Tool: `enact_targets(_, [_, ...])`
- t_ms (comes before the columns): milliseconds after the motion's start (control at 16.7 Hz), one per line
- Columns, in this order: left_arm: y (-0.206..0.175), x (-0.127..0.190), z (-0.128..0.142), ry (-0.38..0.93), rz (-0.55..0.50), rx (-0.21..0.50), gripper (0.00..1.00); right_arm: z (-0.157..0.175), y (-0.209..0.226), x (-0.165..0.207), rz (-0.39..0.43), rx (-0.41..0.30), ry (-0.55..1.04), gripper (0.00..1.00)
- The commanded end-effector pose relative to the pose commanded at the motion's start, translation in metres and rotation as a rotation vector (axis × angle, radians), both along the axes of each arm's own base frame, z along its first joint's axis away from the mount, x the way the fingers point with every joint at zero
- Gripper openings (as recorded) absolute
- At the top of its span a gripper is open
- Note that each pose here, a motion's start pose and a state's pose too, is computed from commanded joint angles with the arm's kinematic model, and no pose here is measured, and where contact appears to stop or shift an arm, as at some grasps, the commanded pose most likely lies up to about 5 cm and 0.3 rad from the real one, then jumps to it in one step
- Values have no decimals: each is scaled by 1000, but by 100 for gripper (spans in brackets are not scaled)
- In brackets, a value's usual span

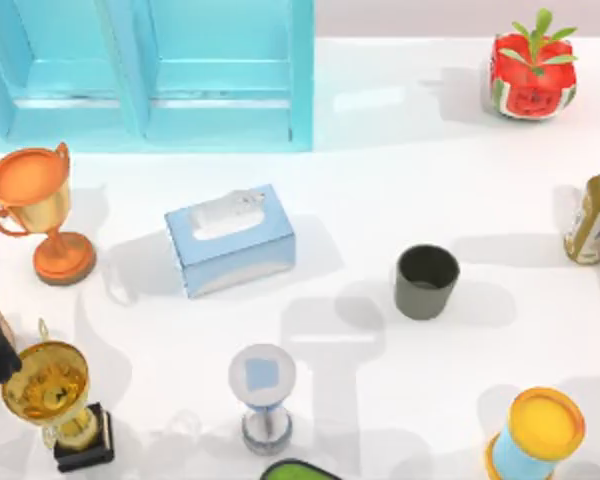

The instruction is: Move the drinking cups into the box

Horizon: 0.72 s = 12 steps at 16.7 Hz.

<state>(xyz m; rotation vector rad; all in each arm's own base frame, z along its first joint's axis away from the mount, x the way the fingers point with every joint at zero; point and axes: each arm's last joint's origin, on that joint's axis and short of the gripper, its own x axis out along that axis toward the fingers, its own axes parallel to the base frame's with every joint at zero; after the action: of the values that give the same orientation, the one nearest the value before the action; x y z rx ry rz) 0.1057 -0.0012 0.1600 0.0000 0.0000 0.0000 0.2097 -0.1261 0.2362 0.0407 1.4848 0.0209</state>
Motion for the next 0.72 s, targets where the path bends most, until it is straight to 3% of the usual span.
enact_targets(180, [0, 0, 0, 0, 0, 0, 100, -19, -1, -1, 1, 4, 6, 0])
enact_targets(420, [0, 0, 0, 0, 0, 0, 100, -19, -1, -1, 1, 4, 7, 0])
enact_targets(720, [0, 0, 0, 0, 0, 0, 100, -19, -1, -1, 1, 4, 7, 38])
